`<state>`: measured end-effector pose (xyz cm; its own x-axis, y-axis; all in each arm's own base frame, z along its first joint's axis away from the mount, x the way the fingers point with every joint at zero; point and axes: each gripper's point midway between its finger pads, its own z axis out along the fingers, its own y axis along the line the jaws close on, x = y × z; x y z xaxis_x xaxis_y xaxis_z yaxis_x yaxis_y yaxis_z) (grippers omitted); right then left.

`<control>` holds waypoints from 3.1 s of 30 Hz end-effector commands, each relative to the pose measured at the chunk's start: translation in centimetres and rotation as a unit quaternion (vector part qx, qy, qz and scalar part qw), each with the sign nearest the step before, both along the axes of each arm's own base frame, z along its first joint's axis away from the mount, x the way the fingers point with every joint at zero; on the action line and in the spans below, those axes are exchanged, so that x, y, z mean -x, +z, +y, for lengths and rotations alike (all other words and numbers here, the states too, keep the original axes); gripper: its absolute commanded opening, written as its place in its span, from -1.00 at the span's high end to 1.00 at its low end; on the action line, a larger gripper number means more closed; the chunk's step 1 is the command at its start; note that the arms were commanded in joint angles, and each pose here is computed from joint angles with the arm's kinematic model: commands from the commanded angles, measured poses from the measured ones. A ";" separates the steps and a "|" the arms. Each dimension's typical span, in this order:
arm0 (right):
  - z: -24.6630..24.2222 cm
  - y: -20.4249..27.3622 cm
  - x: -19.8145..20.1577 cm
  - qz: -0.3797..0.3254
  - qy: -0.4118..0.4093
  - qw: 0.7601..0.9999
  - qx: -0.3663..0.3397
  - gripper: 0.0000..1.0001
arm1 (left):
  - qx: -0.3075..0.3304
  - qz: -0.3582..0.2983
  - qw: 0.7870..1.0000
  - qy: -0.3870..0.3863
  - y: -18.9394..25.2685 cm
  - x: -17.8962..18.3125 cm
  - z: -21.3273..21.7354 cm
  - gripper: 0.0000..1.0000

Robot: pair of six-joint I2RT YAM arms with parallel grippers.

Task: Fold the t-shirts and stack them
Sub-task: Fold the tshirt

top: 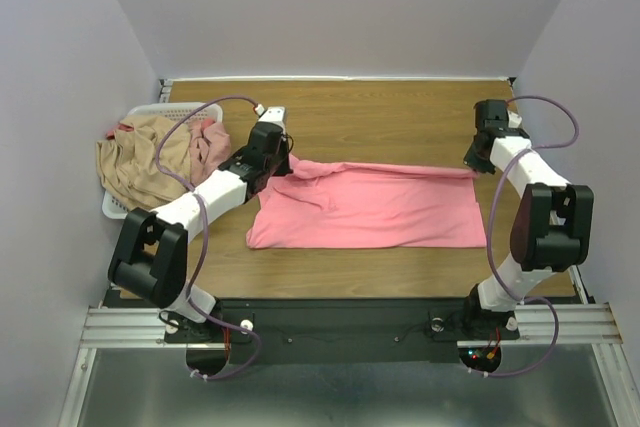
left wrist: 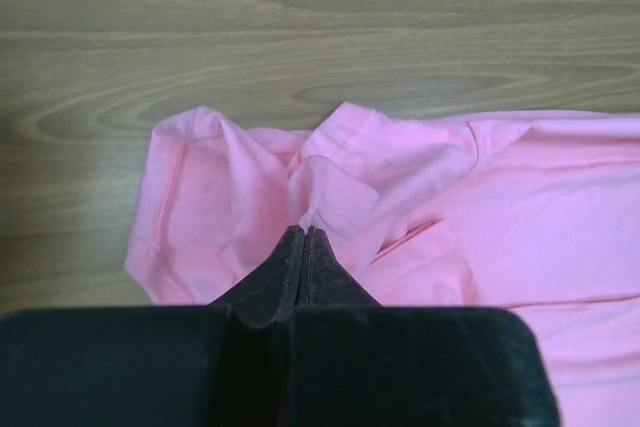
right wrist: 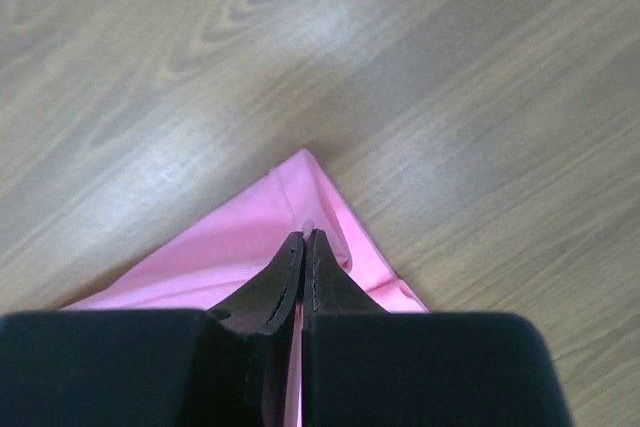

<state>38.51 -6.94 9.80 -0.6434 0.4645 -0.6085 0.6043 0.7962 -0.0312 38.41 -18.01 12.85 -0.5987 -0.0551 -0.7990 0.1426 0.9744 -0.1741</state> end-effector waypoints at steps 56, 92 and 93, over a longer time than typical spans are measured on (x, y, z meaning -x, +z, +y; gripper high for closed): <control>-1.5 1.3 -9.4 -0.033 0.075 0.996 -0.027 0.99 | -0.051 -0.050 0.988 0.135 5.4 -12.4 5.6 1.00; -0.7 -1.6 4.3 0.013 -0.008 0.999 -0.034 0.99 | 0.095 0.026 0.989 0.108 -3.1 5.9 5.6 1.00; -0.8 -2.0 4.7 0.019 -0.013 0.999 -0.034 0.99 | 0.099 0.038 0.989 0.107 -3.9 6.5 5.5 1.00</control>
